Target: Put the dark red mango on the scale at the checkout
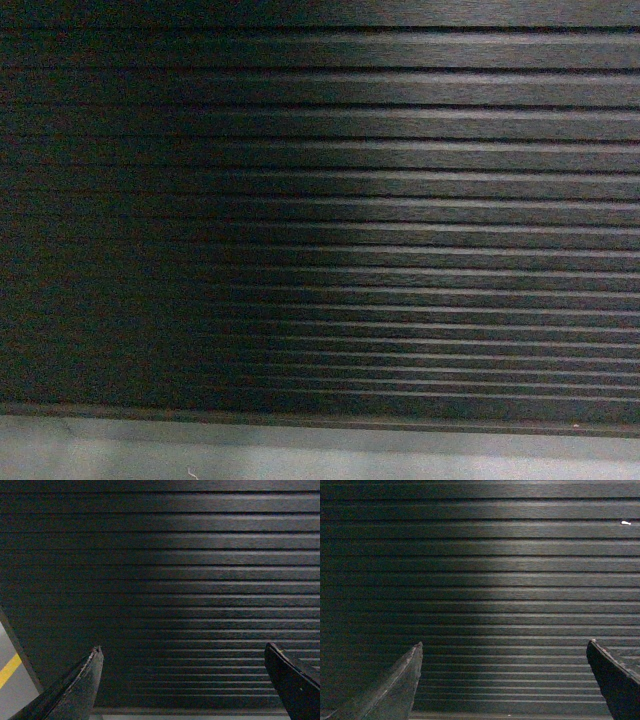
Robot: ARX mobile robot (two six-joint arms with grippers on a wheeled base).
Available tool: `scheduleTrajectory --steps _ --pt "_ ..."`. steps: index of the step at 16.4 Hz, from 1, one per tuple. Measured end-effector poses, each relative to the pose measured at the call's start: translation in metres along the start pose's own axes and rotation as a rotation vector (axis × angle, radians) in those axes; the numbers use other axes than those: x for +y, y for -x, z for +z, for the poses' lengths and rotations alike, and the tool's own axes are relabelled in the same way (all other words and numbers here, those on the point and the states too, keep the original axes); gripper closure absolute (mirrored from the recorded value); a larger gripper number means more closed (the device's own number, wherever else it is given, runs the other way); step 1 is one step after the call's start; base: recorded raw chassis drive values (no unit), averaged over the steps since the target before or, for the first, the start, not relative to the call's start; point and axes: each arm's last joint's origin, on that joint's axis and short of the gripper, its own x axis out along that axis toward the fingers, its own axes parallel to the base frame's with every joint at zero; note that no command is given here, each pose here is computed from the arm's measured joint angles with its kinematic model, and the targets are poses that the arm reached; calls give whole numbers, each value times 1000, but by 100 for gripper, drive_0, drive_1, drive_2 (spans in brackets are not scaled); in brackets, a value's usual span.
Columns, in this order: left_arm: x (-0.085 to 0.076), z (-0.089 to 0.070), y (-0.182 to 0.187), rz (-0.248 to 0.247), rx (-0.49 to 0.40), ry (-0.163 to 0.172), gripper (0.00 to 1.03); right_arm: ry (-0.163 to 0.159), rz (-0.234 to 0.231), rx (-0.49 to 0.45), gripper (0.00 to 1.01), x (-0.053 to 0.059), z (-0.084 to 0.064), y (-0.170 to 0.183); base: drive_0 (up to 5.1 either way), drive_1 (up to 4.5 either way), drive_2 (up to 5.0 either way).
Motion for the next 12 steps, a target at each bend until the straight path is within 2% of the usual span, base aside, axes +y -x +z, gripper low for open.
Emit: scheduleTrajectory --steps 12 --pt "0 0 0 0 2 1 5 0 0 2 3 0 0 0 0 0 0"
